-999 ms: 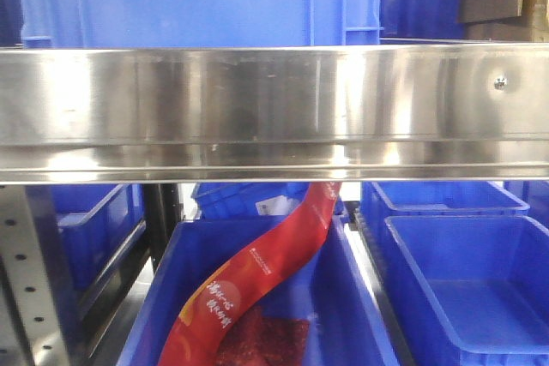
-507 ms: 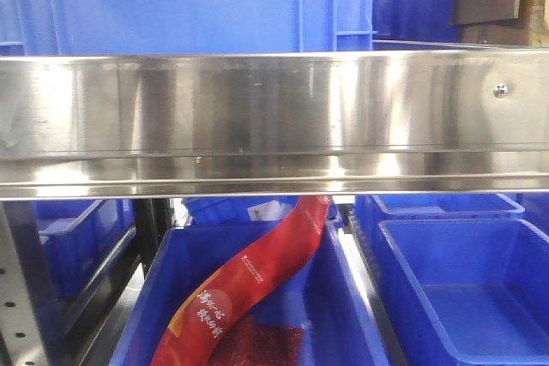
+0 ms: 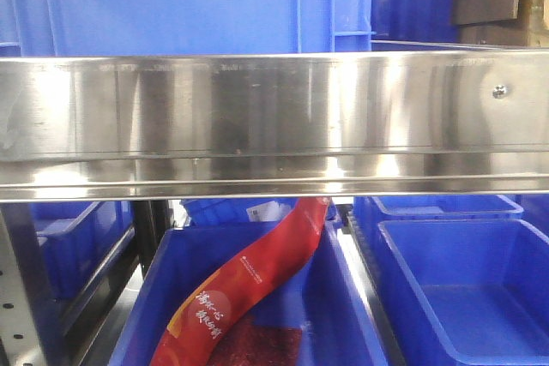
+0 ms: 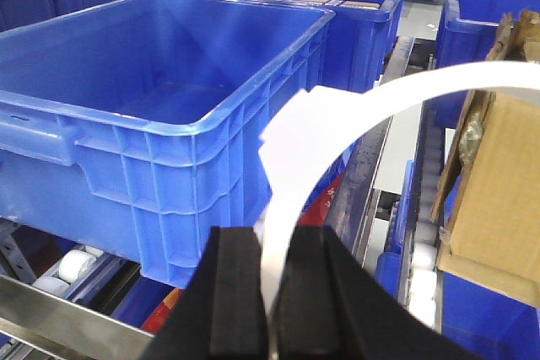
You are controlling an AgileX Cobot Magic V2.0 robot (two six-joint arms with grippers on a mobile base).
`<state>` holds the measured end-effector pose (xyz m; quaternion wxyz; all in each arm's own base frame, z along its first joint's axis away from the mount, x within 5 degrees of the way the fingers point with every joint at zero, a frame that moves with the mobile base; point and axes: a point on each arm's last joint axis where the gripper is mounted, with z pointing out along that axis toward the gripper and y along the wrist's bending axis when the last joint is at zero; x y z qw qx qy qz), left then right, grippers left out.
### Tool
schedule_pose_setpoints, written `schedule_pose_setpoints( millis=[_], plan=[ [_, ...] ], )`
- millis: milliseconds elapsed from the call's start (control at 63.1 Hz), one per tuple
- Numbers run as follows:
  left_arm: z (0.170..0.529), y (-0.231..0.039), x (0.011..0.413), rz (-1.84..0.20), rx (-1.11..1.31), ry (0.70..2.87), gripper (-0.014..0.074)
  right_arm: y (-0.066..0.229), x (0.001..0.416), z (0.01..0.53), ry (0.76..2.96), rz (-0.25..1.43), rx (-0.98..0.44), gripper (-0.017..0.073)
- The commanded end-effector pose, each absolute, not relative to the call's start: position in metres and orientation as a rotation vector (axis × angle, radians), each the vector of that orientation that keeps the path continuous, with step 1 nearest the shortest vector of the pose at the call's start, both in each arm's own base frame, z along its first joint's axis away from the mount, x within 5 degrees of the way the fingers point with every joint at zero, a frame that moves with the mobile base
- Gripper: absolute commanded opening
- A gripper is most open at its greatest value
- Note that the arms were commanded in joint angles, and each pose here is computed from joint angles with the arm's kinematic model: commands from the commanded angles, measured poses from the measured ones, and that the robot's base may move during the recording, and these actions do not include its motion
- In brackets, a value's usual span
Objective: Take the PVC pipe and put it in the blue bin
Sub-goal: 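Move both grippers with clamps over the open blue bin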
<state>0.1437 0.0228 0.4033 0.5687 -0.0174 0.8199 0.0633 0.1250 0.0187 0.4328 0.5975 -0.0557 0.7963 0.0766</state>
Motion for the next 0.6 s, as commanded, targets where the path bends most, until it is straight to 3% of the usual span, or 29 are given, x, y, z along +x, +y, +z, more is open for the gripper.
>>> schedule_pose_setpoints(
  millis=[0,587],
  plan=[
    [0.4066,0.0217,0.1431,0.140,-0.043,1.895,-0.0111,0.0182,0.1251,0.4353,1.821,0.167,-0.130,-0.0154],
    [0.4077,0.0219,0.1435,0.142,-0.043,1.882,-0.0111,0.0182,0.1251,0.4353,1.821,0.167,-0.130,-0.0154]
  ],
)
